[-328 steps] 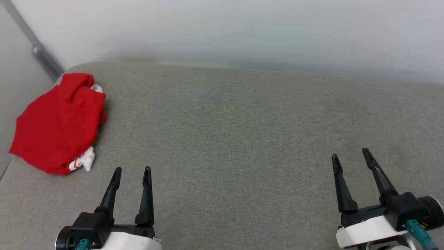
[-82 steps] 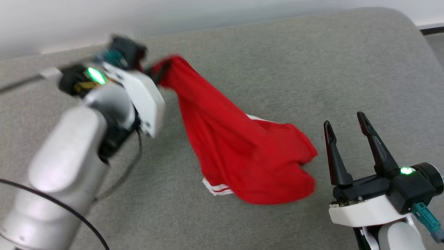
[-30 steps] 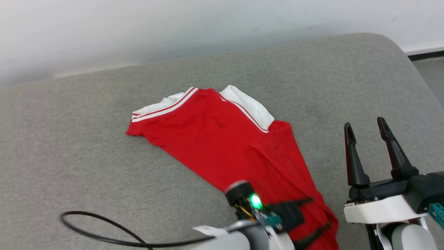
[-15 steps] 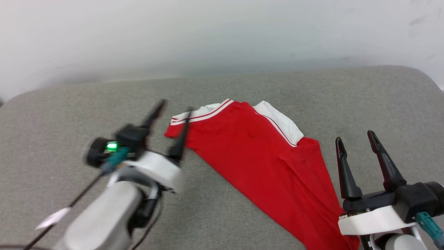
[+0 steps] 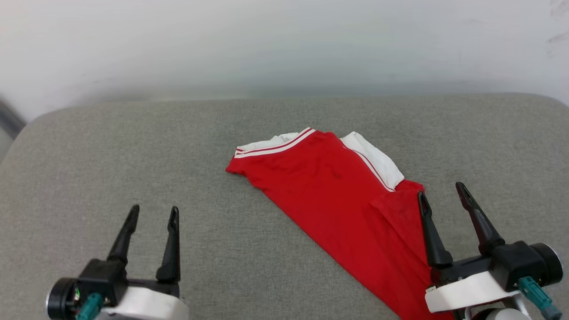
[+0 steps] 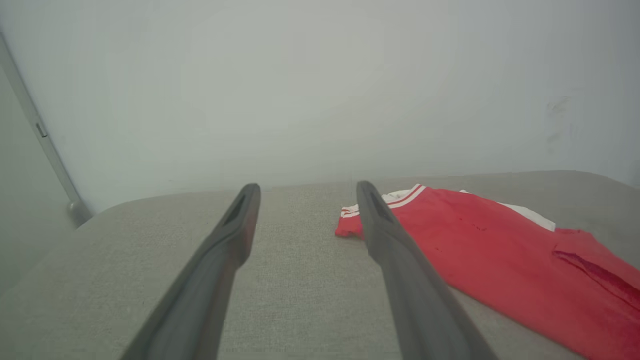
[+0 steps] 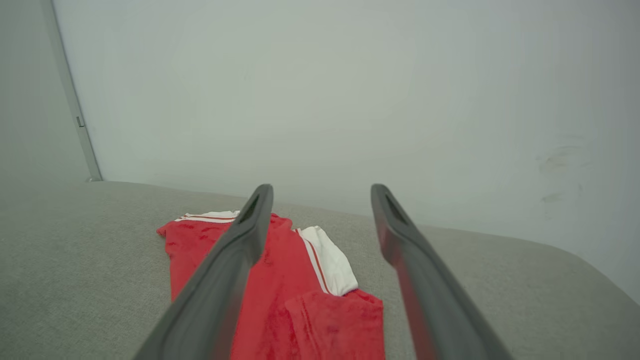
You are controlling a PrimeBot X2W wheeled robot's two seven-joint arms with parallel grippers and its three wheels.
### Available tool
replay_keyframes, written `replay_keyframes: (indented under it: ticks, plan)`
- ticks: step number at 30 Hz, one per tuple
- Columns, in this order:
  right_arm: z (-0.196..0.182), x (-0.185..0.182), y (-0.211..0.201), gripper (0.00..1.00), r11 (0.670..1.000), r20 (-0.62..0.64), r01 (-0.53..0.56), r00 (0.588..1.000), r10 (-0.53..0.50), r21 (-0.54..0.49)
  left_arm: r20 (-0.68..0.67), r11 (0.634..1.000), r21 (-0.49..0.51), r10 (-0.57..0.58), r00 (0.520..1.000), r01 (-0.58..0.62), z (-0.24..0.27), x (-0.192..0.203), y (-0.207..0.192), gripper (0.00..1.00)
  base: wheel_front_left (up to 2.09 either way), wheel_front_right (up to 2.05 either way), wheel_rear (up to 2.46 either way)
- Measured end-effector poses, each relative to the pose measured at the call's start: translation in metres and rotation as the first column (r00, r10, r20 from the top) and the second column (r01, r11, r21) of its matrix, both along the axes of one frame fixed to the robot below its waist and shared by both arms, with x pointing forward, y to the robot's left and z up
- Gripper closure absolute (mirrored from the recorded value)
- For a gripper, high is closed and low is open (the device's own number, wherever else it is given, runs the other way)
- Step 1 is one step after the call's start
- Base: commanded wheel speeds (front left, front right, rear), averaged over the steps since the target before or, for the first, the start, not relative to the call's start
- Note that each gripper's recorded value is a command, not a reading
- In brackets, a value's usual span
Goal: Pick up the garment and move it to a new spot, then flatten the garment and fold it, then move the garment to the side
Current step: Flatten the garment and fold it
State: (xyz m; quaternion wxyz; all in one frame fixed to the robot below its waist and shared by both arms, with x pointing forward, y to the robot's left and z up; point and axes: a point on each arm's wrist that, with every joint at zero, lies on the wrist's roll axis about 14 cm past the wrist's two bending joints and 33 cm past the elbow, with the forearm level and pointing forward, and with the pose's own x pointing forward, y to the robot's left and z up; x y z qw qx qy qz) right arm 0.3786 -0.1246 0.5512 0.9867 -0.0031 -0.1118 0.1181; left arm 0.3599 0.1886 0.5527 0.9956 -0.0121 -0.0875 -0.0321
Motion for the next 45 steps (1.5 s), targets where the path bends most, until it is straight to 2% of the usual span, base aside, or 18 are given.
replay_keyframes:
  ticks: [7, 10, 12, 15, 19, 22, 25, 32, 35, 39, 40, 41, 42, 45]
  plan:
    - [-0.028, 0.017, 0.005, 0.00, 0.999, -0.109, -0.028, 0.994, 0.024, -0.036, -0.009, 0.999, -0.027, 0.029, 1.000, -0.029, -0.008, 0.000, 0.005, 0.00, 0.00, 0.00, 0.00]
    - [-0.034, 0.045, 0.005, 0.00, 0.995, -0.205, -0.063, 0.978, 0.045, -0.079, 0.000, 0.999, -0.027, 0.018, 1.000, -0.018, -0.007, 0.008, 0.004, 0.00, 0.00, 0.00, 0.00]
    - [-0.041, 0.066, 0.005, 0.00, 0.988, -0.300, -0.096, 0.952, 0.055, -0.121, -0.001, 0.999, -0.030, 0.020, 1.000, -0.020, -0.009, 0.014, 0.005, 0.00, 0.00, 0.00, 0.00]
    - [-0.061, 0.095, 0.006, 0.00, 0.962, -0.491, -0.180, 0.869, 0.058, -0.205, -0.018, 0.999, -0.042, 0.027, 0.999, -0.028, -0.016, 0.020, 0.006, 0.00, 0.00, 0.00, 0.00]
    - [-0.081, 0.126, 0.014, 0.00, 0.944, -0.716, -0.270, 0.696, 0.055, -0.190, -0.053, 0.997, -0.051, 0.047, 0.997, -0.050, -0.029, 0.024, 0.012, 0.00, 0.00, 0.00, 0.00]
    - [-0.095, 0.146, 0.016, 0.00, 0.929, -0.822, -0.313, 0.569, 0.018, -0.196, -0.079, 0.996, -0.055, 0.071, 0.994, -0.075, -0.038, 0.025, 0.017, 0.00, 0.00, 0.00, 0.00]
    - [-0.111, 0.163, 0.019, 0.00, 0.921, -0.884, -0.336, 0.467, -0.018, -0.196, -0.098, 0.994, -0.053, 0.089, 0.991, -0.095, -0.045, 0.027, 0.022, 0.00, 0.00, 0.00, 0.00]
    - [-0.165, 0.183, 0.027, 0.00, 0.894, -0.946, -0.384, 0.305, -0.113, -0.230, -0.145, 0.986, -0.034, 0.158, 0.977, -0.164, -0.058, 0.021, 0.040, 0.00, 0.00, 0.00, 0.00]
    - [-0.182, 0.189, 0.031, 0.00, 0.881, -0.949, -0.402, 0.283, -0.138, -0.248, -0.164, 0.982, -0.020, 0.184, 0.969, -0.190, -0.063, 0.017, 0.047, 0.00, 0.00, 0.00, 0.00]
    - [-0.197, 0.193, 0.041, 0.00, 0.887, -0.959, -0.408, 0.259, -0.117, -0.218, -0.180, 0.976, -0.010, 0.213, 0.960, -0.219, -0.067, 0.012, 0.055, 0.00, 0.00, 0.00, 0.00]
    - [-0.199, 0.194, 0.042, 0.27, 0.889, -0.960, -0.406, 0.256, -0.112, -0.212, -0.184, 0.975, -0.007, 0.219, 0.958, -0.224, -0.068, 0.011, 0.056, 0.00, 0.00, 0.00, 0.00]
    - [-0.201, 0.194, 0.044, 0.93, 0.891, -0.961, -0.405, 0.256, -0.106, -0.206, -0.186, 0.974, -0.002, 0.223, 0.957, -0.227, -0.069, 0.011, 0.057, 0.00, 0.00, 0.00, 0.00]
    - [-0.201, 0.194, 0.044, 1.00, 0.894, -0.961, -0.402, 0.259, -0.098, -0.200, -0.187, 0.973, -0.002, 0.227, 0.956, -0.231, -0.069, 0.010, 0.058, 0.00, 0.00, 0.00, 0.00]
    - [-0.200, 0.189, 0.047, 1.00, 0.902, -0.960, -0.394, 0.272, -0.070, -0.177, -0.181, 0.972, -0.005, 0.231, 0.956, -0.235, -0.067, 0.009, 0.059, 0.00, 0.00, 0.00, 0.00]
